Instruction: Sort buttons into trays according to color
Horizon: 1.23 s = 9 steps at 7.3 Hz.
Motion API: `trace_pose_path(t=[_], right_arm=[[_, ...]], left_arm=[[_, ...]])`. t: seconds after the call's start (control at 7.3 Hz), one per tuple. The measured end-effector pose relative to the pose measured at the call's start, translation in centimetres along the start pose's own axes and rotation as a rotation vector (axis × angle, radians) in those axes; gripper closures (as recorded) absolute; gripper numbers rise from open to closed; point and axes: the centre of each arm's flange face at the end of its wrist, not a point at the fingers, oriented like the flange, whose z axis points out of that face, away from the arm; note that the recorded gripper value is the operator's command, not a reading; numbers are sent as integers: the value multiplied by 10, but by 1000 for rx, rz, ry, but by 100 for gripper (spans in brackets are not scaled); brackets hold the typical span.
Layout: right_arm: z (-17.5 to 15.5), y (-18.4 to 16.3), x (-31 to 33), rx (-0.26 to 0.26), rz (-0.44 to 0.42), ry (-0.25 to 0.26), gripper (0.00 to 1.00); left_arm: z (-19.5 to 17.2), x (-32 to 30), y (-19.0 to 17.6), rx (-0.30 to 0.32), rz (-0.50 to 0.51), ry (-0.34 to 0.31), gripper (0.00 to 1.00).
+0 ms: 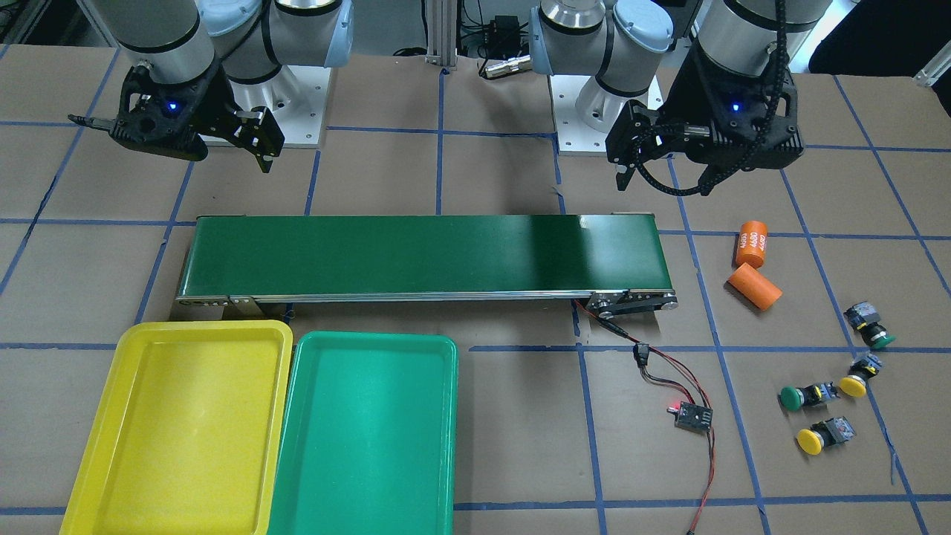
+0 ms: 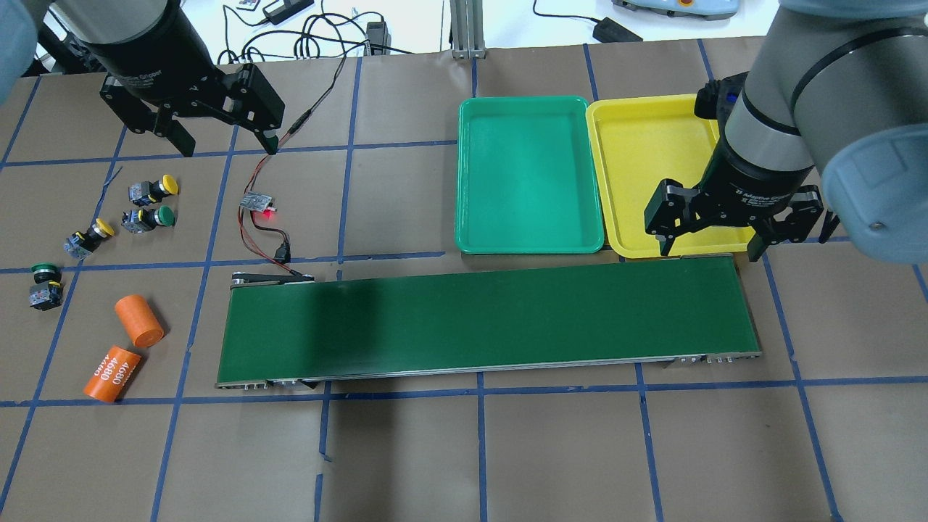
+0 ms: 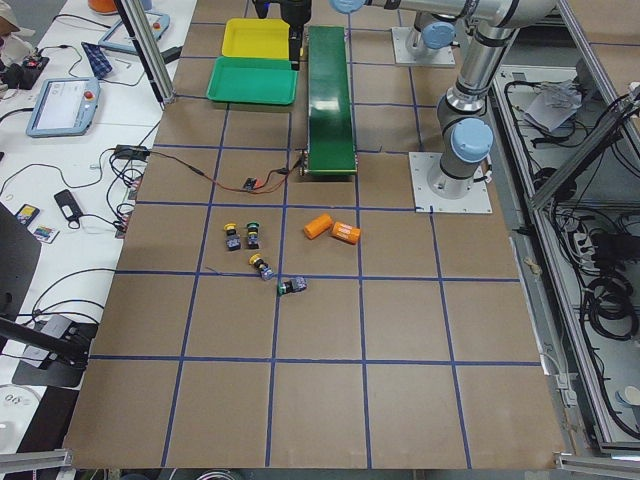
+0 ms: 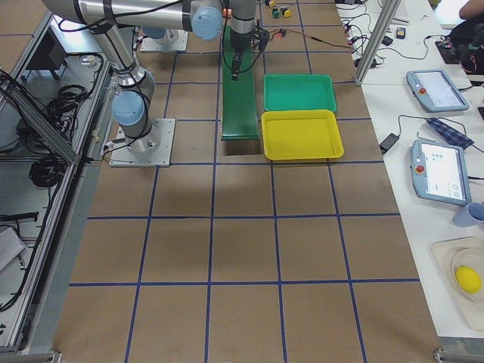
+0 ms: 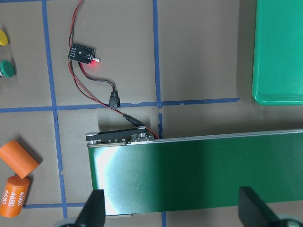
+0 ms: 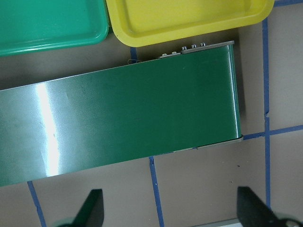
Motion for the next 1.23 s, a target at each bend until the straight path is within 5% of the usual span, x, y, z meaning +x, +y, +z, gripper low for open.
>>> trace_pose_path(t=[0.68,1.23], right_arm=[[-23,-1,2,46,0,-8,0],[-37,12,3,73,15,-18,0]], left_arm=[[37,-26,-13,-65,26,3,0],[139,-148,15,-108,228,-44,0]])
